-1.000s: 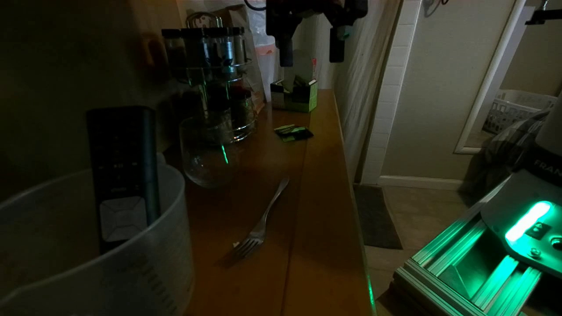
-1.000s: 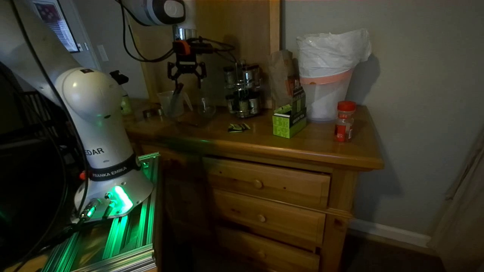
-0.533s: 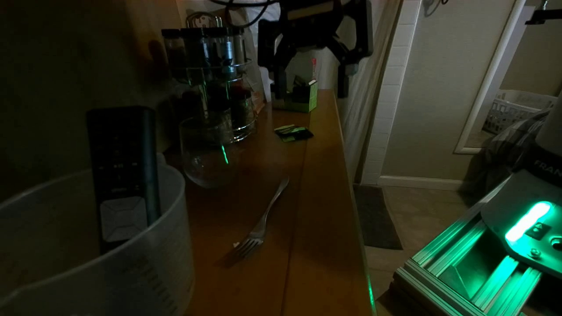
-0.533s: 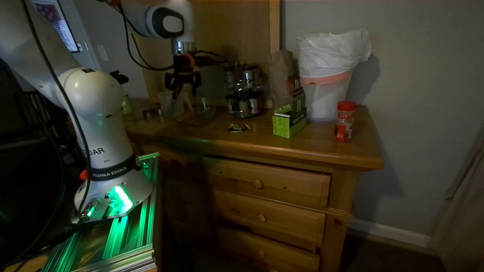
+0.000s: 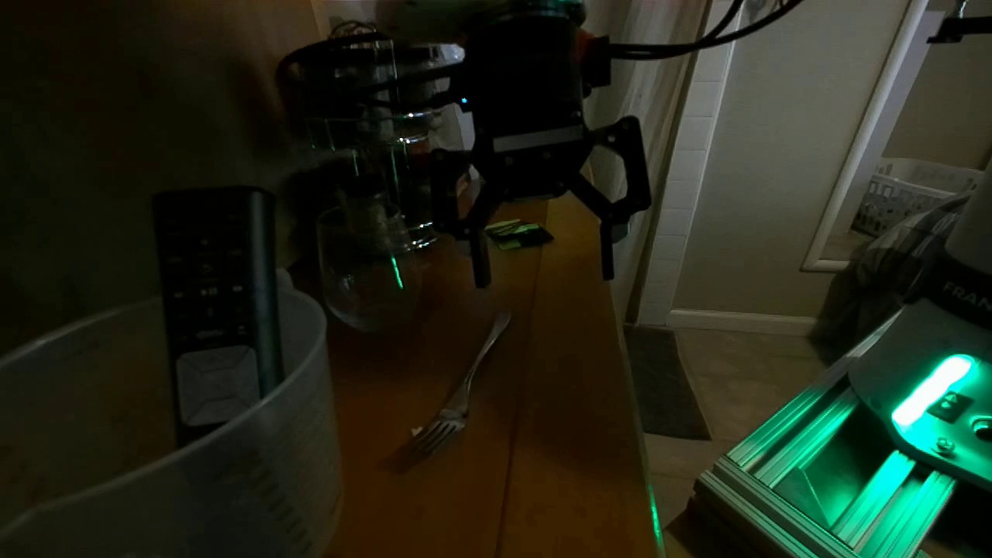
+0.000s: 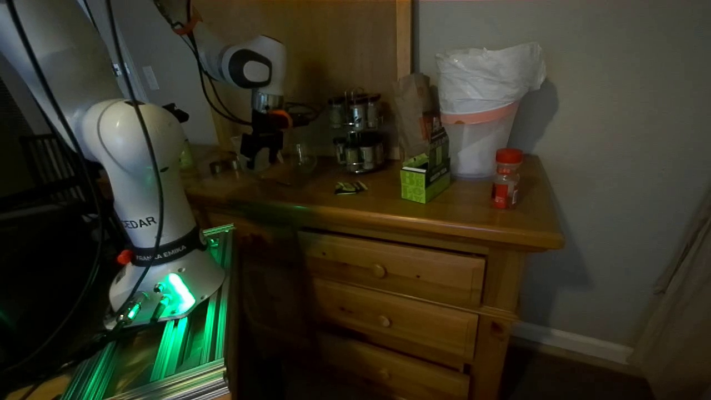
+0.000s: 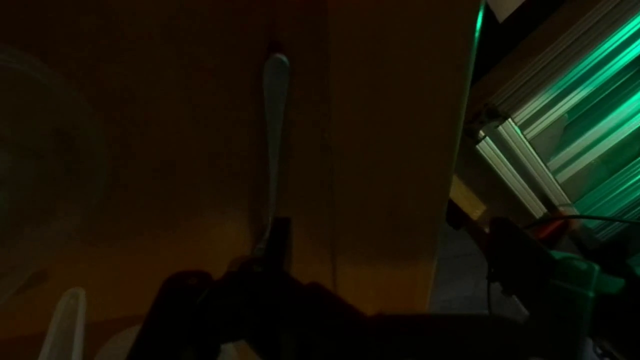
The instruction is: Put the silver fork in the clear jug.
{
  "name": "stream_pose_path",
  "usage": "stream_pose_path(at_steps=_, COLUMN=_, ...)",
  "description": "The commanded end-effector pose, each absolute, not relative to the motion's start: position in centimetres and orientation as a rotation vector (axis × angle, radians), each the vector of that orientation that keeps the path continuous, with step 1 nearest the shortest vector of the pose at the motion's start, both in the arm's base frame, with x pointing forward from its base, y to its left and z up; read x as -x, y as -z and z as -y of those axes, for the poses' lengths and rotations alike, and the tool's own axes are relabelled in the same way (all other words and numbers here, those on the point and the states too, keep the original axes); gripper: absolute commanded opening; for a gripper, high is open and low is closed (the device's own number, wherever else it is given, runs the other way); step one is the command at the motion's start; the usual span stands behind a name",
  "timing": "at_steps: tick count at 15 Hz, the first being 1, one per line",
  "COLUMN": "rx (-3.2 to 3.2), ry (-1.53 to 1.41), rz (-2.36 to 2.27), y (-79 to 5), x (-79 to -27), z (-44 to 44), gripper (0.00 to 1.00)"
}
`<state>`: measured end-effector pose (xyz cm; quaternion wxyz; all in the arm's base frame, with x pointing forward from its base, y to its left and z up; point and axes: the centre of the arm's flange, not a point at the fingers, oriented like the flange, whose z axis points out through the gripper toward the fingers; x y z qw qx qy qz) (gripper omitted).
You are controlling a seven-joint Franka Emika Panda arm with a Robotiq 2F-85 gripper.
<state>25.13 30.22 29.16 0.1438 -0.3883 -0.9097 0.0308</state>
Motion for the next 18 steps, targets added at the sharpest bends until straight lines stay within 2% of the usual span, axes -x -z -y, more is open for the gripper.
stream_pose_path(at_steps=1, rx=1.104, ry=-0.100, rz=2.623, y=-28.8, x=-25.2, z=-30.6, gripper=1.00)
stream_pose_path(at_steps=8, rx=1.167, ry=-0.092, rz=2.670, y=-26.2, x=-26.3, z=-33.9, gripper=0.97)
stream_pose_path(at_steps=9, rx=1.174, ry=-0.088, rz=2.679, y=-26.1, x=-26.0, z=-34.4, gripper=0.87)
stream_pose_path(at_steps=11, rx=1.183, ry=-0.078, rz=2.694, y=-26.0, x=-25.4, z=-34.8, gripper=0.85)
stream_pose_path(at_steps=12, rx=1.186, ry=-0.068, rz=2.699, y=-26.0, x=-25.2, z=-35.0, gripper=0.79)
stream_pose_path(at_steps=13, rx=1.196, ry=-0.060, rz=2.706, y=-25.9, x=-24.9, z=-35.1, gripper=0.83)
stream_pose_path(at_steps=15, rx=1.206, ry=-0.053, rz=2.714, y=-25.6, x=-24.6, z=-35.5, gripper=0.79)
stream_pose_path(at_steps=17, rx=1.214, ry=-0.041, rz=2.721, y=-25.2, x=-24.3, z=-35.7, gripper=0.71)
stream_pose_path(at_steps=18, rx=1.224, ry=-0.042, rz=2.727, y=-25.0, x=-24.2, z=-35.9, gripper=0.61)
